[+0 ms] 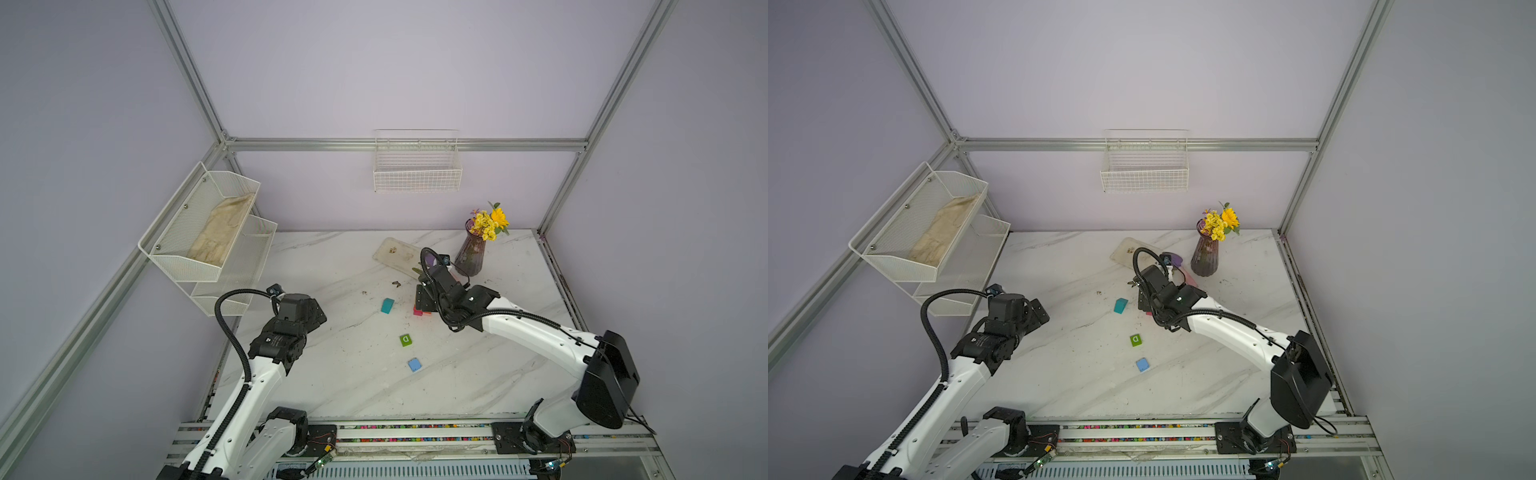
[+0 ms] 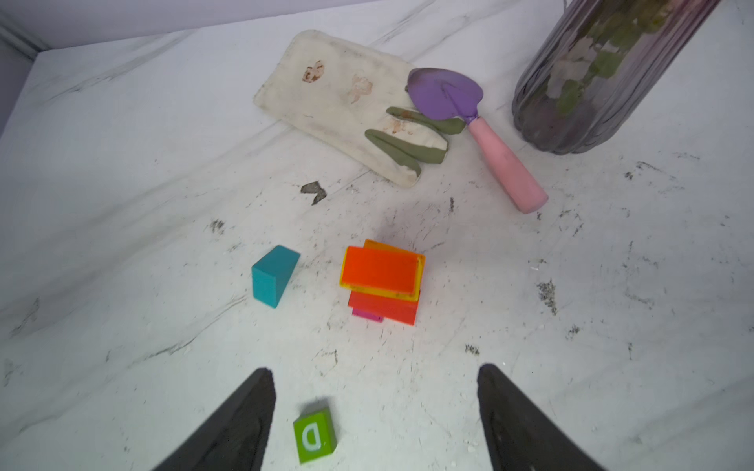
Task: Build the wood block tower
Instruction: 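Carry the red block onto the yellow arch block and open the right gripper, then move the right gripper over the green 'D' cube nearer the robot, then lower the right gripper around the green cube and close it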
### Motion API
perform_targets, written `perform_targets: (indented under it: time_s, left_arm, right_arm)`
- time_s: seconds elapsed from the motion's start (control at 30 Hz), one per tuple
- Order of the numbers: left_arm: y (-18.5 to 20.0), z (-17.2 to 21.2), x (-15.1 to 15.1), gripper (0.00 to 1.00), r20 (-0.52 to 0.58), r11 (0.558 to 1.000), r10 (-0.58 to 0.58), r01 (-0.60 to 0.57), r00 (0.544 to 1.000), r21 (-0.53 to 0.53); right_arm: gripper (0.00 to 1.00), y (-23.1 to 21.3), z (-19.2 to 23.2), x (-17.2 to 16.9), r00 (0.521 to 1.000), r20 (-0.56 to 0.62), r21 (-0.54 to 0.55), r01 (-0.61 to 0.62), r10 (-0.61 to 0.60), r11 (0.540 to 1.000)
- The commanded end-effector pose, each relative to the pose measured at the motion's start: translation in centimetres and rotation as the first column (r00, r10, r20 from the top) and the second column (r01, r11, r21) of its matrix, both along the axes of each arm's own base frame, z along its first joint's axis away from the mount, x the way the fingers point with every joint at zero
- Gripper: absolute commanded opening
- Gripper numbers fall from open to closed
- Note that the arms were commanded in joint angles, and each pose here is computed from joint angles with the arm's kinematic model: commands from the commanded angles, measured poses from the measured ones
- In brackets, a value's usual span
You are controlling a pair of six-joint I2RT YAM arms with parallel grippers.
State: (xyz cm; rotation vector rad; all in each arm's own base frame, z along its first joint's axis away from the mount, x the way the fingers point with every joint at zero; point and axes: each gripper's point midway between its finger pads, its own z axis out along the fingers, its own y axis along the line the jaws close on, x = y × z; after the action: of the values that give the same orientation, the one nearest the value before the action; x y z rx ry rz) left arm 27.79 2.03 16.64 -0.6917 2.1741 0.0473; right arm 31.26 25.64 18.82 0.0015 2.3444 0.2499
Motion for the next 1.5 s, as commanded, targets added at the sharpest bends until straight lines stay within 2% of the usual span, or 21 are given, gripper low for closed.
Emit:
perform_targets:
  time_s: [0.0, 0.07, 0.13, 0.27, 0.4, 0.6, 0.83, 0.9, 1.07, 1.47]
  left_arm:
    - [-0.6, -0.4, -0.3, 1.00, 0.019, 0.999, -0.051, 0.052, 0.998, -0.008]
    - [-0.9, -0.9, -0.9, 1.00, 0.006, 0.997, -0.067, 0.067, 0.998, -0.022]
    - [-0.4, -1.9, -2.1, 1.00, -0.039, 0.999, -0.026, 0.025, 0.999, -0.040]
    - [0.6, -3.1, -3.6, 1.00, -0.105, 0.999, 0.040, -0.042, 0.994, -0.017]
    - [-2.3, -2.9, -2.3, 1.00, -0.070, 0.988, -0.137, 0.131, 0.988, -0.087]
    - [-2.2, -3.2, -2.8, 1.00, -0.062, 0.988, -0.129, 0.123, 0.990, -0.098]
    - [-2.1, -2.8, -3.1, 1.00, -0.036, 0.988, -0.126, 0.122, 0.991, -0.098]
    - [-2.1, -2.7, -3.2, 1.00, -0.034, 0.988, -0.124, 0.120, 0.992, -0.100]
    - [-2.1, -2.8, -3.1, 1.00, -0.040, 0.988, -0.122, 0.118, 0.992, -0.099]
    - [-2.4, -2.6, -3.1, 1.00, -0.022, 0.985, -0.138, 0.135, 0.990, -0.107]
  right_arm:
    - [0.78, -0.6, -1.0, -2.3, 1.000, 0.011, -0.013, -0.012, 0.012, 1.000]
    - [0.77, 0.3, -2.1, -4.0, 0.997, -0.006, 0.011, -0.071, 0.071, 0.997]
    - [0.77, 1.6, -3.9, -5.5, 0.989, -0.047, 0.036, -0.139, 0.141, 0.990]
    - [0.77, 3.8, -8.5, -6.6, 0.965, -0.142, 0.009, -0.220, 0.219, 0.975]
    - [0.75, 5.3, -11.2, -6.3, 0.953, -0.191, -0.009, -0.243, 0.237, 0.970]
    - [0.70, 6.7, -13.9, -5.5, 0.944, -0.235, -0.050, -0.249, 0.231, 0.967]
    - [0.67, 7.1, -15.4, -5.1, 0.940, -0.261, -0.081, -0.249, 0.221, 0.965]
    - [0.59, 7.0, -15.4, -5.0, 0.941, -0.260, -0.093, -0.245, 0.214, 0.965]
    - [0.50, 7.1, -15.3, -4.9, 0.943, -0.257, -0.093, -0.241, 0.210, 0.966]
    - [0.33, 6.6, -16.0, -4.9, 0.945, -0.274, -0.117, -0.219, 0.181, 0.969]
